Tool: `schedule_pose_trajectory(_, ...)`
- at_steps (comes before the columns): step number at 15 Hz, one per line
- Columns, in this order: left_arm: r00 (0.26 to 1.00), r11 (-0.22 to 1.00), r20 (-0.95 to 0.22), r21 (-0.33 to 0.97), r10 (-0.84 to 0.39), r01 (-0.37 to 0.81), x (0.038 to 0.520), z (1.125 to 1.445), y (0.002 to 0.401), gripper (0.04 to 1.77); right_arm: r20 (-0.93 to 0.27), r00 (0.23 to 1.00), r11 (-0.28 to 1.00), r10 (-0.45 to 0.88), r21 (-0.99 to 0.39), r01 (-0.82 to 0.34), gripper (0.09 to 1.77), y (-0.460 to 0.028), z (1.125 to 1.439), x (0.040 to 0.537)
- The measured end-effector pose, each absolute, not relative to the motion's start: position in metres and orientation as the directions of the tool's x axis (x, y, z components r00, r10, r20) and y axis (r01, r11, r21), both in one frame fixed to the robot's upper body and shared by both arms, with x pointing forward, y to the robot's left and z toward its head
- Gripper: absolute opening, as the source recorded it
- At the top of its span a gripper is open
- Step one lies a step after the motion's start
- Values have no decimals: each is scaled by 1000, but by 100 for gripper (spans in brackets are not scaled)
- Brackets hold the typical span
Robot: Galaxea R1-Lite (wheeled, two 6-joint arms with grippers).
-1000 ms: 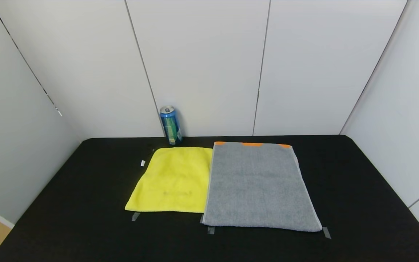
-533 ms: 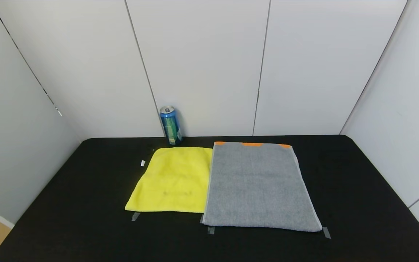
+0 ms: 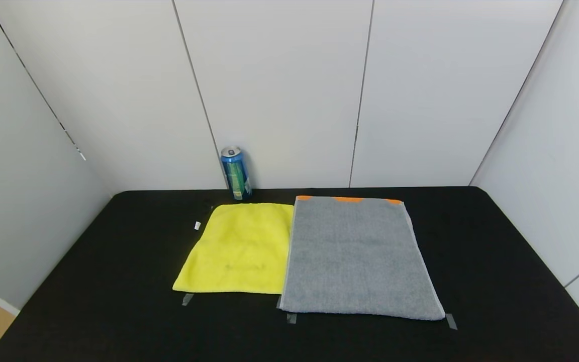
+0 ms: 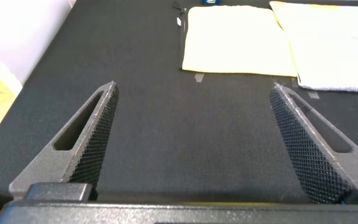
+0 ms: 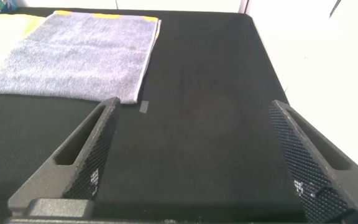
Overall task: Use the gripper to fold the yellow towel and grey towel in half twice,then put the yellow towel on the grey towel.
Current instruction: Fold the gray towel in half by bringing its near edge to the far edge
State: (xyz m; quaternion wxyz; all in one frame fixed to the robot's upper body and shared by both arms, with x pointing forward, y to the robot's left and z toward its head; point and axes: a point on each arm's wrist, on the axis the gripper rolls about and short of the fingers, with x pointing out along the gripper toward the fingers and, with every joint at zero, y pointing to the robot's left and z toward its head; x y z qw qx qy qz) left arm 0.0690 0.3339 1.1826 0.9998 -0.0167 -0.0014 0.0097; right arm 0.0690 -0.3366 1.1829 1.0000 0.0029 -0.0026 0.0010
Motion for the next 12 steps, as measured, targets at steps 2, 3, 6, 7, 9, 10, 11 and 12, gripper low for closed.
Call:
schedule_pose_trajectory(2,1000,999,13,-37,19,-18,68,1186,334,172,11,1000,1000,6,10,-6,171,-336,1185,68)
schedule_pose_trajectory(3,1000,999,27,-40,14,-13,66,1191,334,172,20,1000,1000,15,15,-15,171,-336,1190,67)
schedule_pose_trajectory(6,997,999,67,-35,-37,39,55,1215,333,172,35,998,998,58,17,-58,171,-335,1205,60)
schedule_pose_trajectory(7,995,997,78,-32,-62,65,50,1225,332,172,46,997,998,66,16,-66,171,-335,1212,58)
schedule_pose_trajectory(9,987,993,113,-20,-114,117,41,1247,331,172,67,995,997,75,14,-76,171,-335,1229,56)
schedule_pose_trajectory(10,984,991,123,-17,-128,131,39,1257,331,172,72,994,997,79,16,-80,171,-335,1240,55)
schedule_pose_trajectory(11,983,990,124,-15,-136,139,39,1267,330,172,77,993,996,86,26,-88,171,-335,1253,56)
schedule_pose_trajectory(12,983,990,116,-17,-140,143,41,1276,330,172,77,993,994,94,39,-97,171,-335,1267,58)
